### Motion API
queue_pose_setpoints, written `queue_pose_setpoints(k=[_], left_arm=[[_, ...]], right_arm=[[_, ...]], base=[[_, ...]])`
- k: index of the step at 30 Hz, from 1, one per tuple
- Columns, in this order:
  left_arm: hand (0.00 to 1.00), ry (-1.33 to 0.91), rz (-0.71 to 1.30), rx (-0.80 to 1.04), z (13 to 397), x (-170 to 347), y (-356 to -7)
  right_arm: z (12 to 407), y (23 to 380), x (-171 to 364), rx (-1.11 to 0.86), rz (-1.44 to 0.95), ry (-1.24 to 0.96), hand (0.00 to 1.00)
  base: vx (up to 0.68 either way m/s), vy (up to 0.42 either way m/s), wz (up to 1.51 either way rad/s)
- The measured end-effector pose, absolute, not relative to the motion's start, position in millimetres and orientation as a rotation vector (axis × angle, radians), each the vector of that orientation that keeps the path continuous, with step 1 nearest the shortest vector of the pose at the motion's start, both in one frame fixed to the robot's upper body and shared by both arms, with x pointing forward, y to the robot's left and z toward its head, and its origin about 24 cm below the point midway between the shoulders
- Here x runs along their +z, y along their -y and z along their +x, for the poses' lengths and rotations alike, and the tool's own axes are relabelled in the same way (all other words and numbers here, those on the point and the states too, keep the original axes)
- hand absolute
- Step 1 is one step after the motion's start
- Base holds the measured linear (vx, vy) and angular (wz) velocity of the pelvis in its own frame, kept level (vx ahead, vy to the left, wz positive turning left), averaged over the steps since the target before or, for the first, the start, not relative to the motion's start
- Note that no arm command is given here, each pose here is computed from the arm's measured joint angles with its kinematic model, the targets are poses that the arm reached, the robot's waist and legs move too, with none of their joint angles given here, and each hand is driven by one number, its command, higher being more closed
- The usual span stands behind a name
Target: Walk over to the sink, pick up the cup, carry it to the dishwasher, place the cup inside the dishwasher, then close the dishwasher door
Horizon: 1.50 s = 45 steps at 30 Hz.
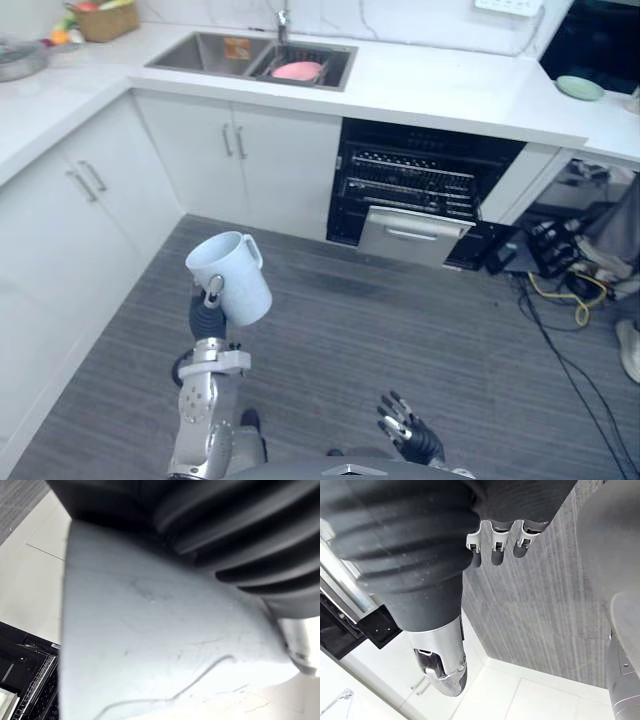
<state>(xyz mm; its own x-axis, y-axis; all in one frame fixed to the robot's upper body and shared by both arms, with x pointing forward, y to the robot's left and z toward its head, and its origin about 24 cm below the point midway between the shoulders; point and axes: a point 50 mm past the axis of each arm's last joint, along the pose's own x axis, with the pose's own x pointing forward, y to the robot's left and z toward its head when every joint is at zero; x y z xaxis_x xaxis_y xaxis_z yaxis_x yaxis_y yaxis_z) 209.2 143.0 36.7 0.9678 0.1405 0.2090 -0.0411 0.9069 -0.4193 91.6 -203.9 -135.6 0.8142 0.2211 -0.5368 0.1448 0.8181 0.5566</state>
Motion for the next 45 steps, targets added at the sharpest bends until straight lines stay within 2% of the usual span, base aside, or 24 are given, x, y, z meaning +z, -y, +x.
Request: queue_pose_setpoints(k=[8, 12, 16, 24, 27, 29, 34, 38, 45], left_arm=[[1.0, 0.223, -0.373, -0.035, 227.8, 43.2, -130.5], [1.0, 0.231, -0.377, -0.105, 238.5, 52.7, -114.4], [1.0, 0.227, -0.4, -0.089, 237.8, 51.4, -112.5], [1.0, 0.388, -0.455, -0.07, 228.3, 76.5, -114.5], [1.0, 0.403, -0.45, -0.084, 225.8, 79.9, -111.5], [1.0, 0.384, -0.49, -0.06, 221.1, 76.9, -107.1], [1.0, 0.403, -0.48, -0.083, 219.1, 80.5, -104.4], [1.0, 0.416, -0.466, -0.1, 218.2, 85.1, -103.3], [1.0, 0.384, -0.433, -0.113, 209.6, 81.5, -101.5]], right_arm=[[63.0, 207.3, -141.2, -0.116, 0.666, -0.616, 0.0], [75.7, 203.9, -134.9, -0.105, 0.652, -0.548, 0.0], [82.3, 203.4, -125.2, -0.095, 0.602, -0.49, 0.0], [144.9, 202.6, -76.9, -0.038, 0.55, -0.228, 0.0], [138.7, 201.8, -71.1, -0.111, 0.564, -0.219, 0.0], [129.2, 215.6, -56.2, -0.171, 0.509, -0.177, 0.0], [133.9, 233.2, -29.4, -0.213, 0.428, -0.03, 0.0], [154.8, 229.8, 8.7, -0.142, 0.395, 0.159, 0.0], [165.8, 204.9, 44.1, -0.023, 0.374, 0.297, 0.0]], base=[[0.46, 0.248, 0.01], [0.6, 0.009, 0.48], [0.64, -0.008, 0.0], [0.31, -0.042, -0.53], [0.19, 0.01, -0.2], [0.23, -0.025, -0.6], [0.3, 0.129, -1.46], [0.41, 0.313, -1.92], [0.31, 0.3, -1.36]])
